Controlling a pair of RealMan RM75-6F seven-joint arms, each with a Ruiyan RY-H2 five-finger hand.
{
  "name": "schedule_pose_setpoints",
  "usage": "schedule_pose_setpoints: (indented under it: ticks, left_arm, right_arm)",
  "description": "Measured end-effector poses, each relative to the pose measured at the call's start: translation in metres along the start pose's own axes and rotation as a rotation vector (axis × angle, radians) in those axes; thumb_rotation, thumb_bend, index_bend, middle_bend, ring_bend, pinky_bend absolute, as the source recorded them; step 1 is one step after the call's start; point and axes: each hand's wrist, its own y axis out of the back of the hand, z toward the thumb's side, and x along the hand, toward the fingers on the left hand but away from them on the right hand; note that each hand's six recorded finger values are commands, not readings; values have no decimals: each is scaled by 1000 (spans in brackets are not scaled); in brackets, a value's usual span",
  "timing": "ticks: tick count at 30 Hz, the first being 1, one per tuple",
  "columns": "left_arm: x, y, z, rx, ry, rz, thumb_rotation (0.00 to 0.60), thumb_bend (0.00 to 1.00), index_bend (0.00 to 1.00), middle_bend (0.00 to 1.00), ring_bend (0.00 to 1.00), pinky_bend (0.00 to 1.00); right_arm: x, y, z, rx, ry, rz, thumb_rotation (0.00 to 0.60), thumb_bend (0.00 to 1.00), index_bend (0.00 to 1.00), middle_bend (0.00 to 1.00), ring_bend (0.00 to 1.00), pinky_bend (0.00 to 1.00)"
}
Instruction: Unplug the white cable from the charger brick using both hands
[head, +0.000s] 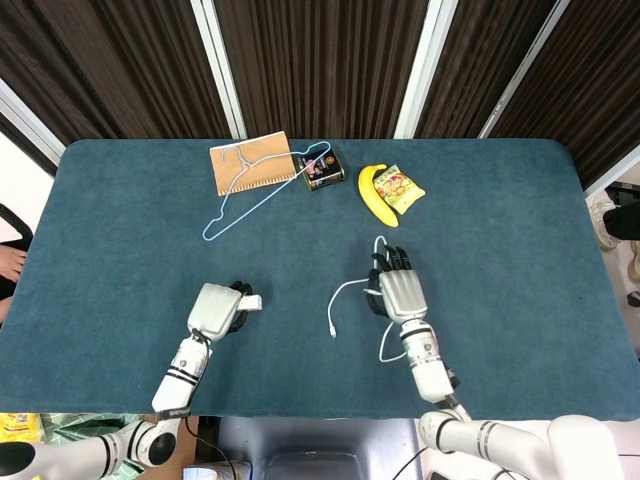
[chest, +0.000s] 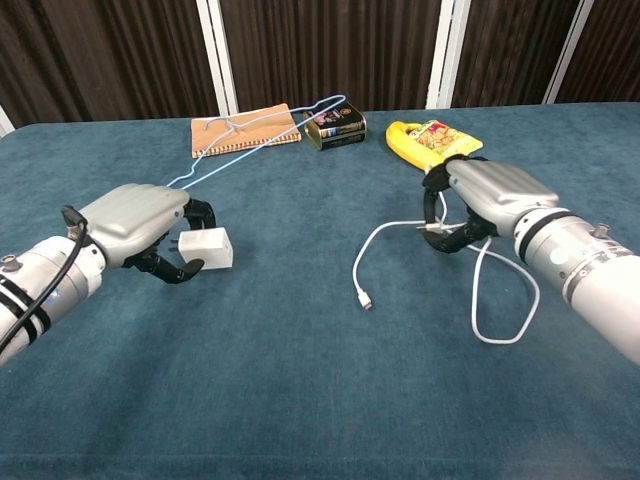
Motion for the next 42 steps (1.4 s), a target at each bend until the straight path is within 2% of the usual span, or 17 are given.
schedule_pose_setpoints:
  ticks: [2, 5, 8, 10, 18, 25, 29, 32, 35, 39, 42]
  left_arm:
    - [2, -3, -2, 7, 0, -8, 600, 542, 552, 539, 771, 916]
    - [3, -7, -3, 9, -8, -30, 600, 510, 472, 428, 576, 670]
    - [3, -5, -5, 16, -16, -31, 600, 479, 377, 358, 413, 521]
    - [2, -4, -4, 14, -19, -34, 600, 463, 328, 330, 351, 476]
    - [-6, 10, 0, -17, -37, -38, 600, 447, 198, 191, 176, 327]
    - [-27, 44, 0, -62, -77, 11, 600, 454, 161, 168, 147, 270]
    - [-53, 71, -18, -72, -85, 59, 600, 442, 97, 103, 63, 160]
    - [-81, 84, -41, -74, -81, 70, 600, 440, 52, 61, 8, 93]
    - [-114, 91, -73, -86, -54, 70, 600, 457, 5, 7, 0, 58]
    - [-155, 91, -110, -152, 13, 90, 600, 462, 0, 0, 0, 23]
    - [-178, 85, -137, -182, 56, 104, 600, 460, 0, 0, 0, 5]
  right_arm:
    - [-3, -4, -7, 1, -11, 10, 600, 657, 629, 278, 48, 0]
    - [-5, -9, -10, -13, -9, 27, 600, 657, 461, 234, 39, 0]
    - [-5, -7, -10, -18, 3, 26, 600, 655, 275, 173, 8, 0]
    - [-4, -5, -9, -18, 10, 28, 600, 650, 174, 134, 0, 0]
    - [10, 18, -6, -17, 62, 21, 600, 564, 12, 40, 0, 0]
    - [43, 60, -19, 4, 110, -19, 600, 426, 0, 0, 0, 0]
    - [76, 85, -45, 52, 99, -20, 600, 383, 0, 0, 0, 0]
    - [112, 103, -76, 117, 59, -22, 600, 357, 0, 0, 0, 0]
    - [155, 115, -109, 179, -5, -42, 600, 315, 0, 0, 0, 0]
    - [213, 121, -147, 194, -119, -80, 600, 286, 0, 0, 0, 0]
    - [236, 123, -165, 198, -163, -112, 600, 244, 0, 0, 0, 0]
